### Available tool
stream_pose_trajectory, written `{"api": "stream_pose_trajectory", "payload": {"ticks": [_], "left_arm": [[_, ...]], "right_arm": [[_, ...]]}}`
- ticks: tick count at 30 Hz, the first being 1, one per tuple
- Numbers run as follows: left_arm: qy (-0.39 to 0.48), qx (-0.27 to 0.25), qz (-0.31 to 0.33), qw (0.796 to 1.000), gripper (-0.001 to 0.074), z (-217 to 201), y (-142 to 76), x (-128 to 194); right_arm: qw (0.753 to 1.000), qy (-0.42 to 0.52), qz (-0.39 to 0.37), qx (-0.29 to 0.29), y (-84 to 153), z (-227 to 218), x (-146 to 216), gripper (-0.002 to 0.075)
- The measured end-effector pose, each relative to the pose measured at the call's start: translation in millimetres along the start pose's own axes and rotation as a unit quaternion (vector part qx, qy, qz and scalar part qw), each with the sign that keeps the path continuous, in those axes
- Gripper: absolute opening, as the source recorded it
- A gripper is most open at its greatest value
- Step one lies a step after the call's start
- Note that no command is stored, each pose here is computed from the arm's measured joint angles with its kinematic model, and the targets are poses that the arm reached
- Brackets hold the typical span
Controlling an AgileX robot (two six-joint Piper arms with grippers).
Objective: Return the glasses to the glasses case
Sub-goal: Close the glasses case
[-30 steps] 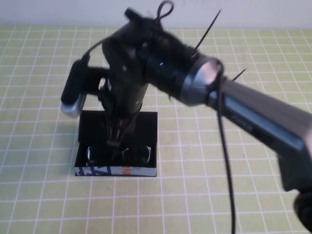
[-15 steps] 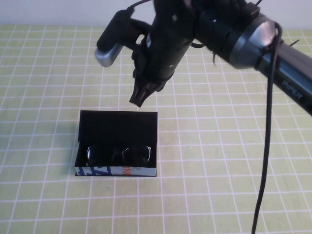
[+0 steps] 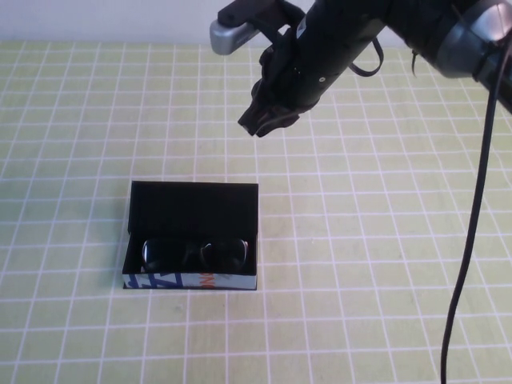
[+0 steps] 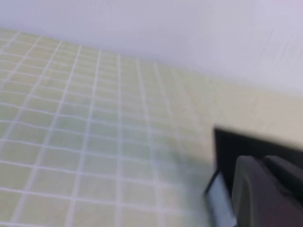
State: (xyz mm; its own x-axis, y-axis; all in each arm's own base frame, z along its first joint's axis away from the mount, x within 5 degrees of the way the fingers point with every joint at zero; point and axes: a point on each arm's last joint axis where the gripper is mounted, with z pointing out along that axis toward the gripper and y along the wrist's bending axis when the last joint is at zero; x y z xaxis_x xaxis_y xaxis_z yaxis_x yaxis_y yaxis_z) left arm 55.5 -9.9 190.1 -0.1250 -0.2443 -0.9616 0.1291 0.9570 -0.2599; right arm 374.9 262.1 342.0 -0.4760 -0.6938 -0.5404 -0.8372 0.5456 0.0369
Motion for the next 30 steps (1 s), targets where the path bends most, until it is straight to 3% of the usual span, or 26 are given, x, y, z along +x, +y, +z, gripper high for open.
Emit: {"api": "stream_pose_trajectory", "payload": {"ticks": [3, 7, 14, 17, 22, 25, 30], "left_arm": [[-0.030, 0.009, -0.077, 0.997, -0.0002, -0.2, -1.2, -5.5], [-0.032, 0.013, -0.120, 0.992, -0.0002, -0.4, -1.9, -6.7], [0.142, -0.004, -0.140, 0.980, -0.0002, 13.7, -16.4, -26.8], [0.253, 0.005, -0.099, 0.962, -0.0002, 30.1, -25.5, -34.9], [0.409, 0.073, -0.051, 0.908, -0.0002, 71.6, -40.3, -36.3], [0.447, 0.110, -0.047, 0.886, -0.0002, 98.8, -45.1, -31.9], [0.465, 0.175, -0.062, 0.866, -0.0002, 135.2, -49.1, -9.9]], "right_arm": [[1.000, -0.005, 0.024, -0.005, -7.0, -2.3, 2.0, -0.0011], [0.999, -0.008, 0.045, -0.007, -11.5, -3.7, 3.3, -0.0011], [0.997, 0.004, 0.075, -0.016, -14.1, 10.7, 5.5, -0.0011], [0.996, 0.013, 0.081, -0.021, -16.2, 21.6, 7.5, -0.0011], [0.996, 0.018, 0.087, -0.031, -16.8, 30.7, 8.8, -0.0011], [0.995, 0.022, 0.089, -0.033, -17.5, 34.9, 9.7, -0.0011], [0.994, 0.028, 0.094, -0.038, -18.7, 42.9, 11.5, -0.0011]]}}
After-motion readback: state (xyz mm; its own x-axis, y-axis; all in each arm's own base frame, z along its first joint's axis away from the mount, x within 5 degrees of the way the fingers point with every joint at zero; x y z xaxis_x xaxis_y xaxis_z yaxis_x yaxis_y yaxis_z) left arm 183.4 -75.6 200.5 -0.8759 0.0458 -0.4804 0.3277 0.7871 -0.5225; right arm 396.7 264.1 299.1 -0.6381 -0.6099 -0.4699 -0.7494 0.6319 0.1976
